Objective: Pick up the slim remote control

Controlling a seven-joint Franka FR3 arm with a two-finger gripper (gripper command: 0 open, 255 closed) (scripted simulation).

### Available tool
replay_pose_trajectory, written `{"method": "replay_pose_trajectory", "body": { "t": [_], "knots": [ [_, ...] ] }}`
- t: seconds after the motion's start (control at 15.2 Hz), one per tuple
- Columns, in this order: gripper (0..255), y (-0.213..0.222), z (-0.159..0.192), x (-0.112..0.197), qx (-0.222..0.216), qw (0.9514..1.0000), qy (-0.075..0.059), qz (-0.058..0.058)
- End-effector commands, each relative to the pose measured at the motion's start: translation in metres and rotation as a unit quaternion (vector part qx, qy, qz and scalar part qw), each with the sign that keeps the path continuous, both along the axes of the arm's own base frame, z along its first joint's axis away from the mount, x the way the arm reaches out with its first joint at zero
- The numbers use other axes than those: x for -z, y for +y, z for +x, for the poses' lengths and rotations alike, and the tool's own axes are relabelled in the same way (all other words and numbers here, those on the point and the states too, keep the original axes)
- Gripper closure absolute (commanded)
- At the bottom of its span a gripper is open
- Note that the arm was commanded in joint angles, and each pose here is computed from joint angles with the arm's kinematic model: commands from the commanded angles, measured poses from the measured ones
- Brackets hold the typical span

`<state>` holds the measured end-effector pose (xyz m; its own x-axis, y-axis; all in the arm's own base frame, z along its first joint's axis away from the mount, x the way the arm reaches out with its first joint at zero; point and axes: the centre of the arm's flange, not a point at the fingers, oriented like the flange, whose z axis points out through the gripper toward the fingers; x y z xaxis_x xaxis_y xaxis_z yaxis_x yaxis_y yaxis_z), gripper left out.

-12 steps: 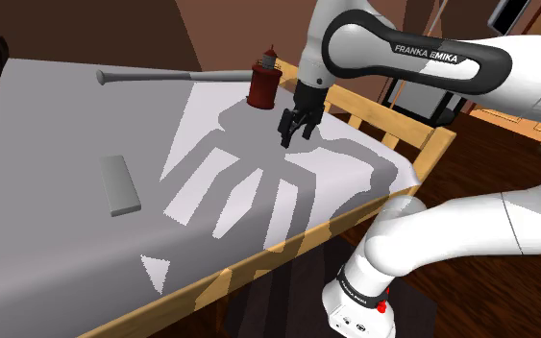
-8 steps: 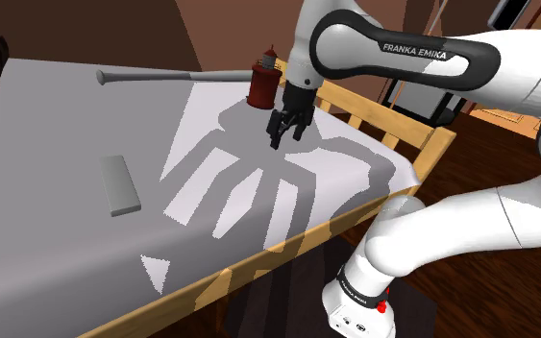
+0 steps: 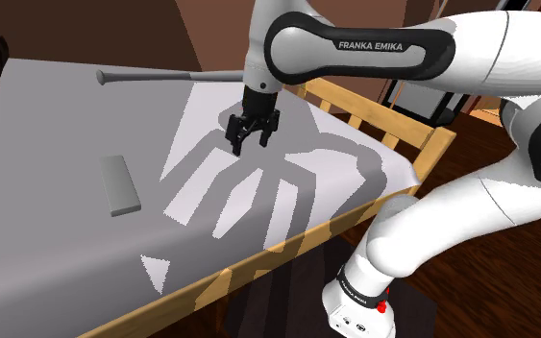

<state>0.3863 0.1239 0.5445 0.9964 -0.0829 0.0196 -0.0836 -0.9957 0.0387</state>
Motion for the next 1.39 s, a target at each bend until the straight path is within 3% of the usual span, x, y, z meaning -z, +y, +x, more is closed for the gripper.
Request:
{"method": "replay_pose_trajectory", "body": {
  "t": [0.0, 1.32],
  "knots": [
    [0, 0.023, 0.018, 0.006, 0.000, 1.0000, 0.001, 0.003],
    [0, 0.234, 0.159, 0.056, -0.001, 0.9995, 0.011, 0.028]
  ]
}}
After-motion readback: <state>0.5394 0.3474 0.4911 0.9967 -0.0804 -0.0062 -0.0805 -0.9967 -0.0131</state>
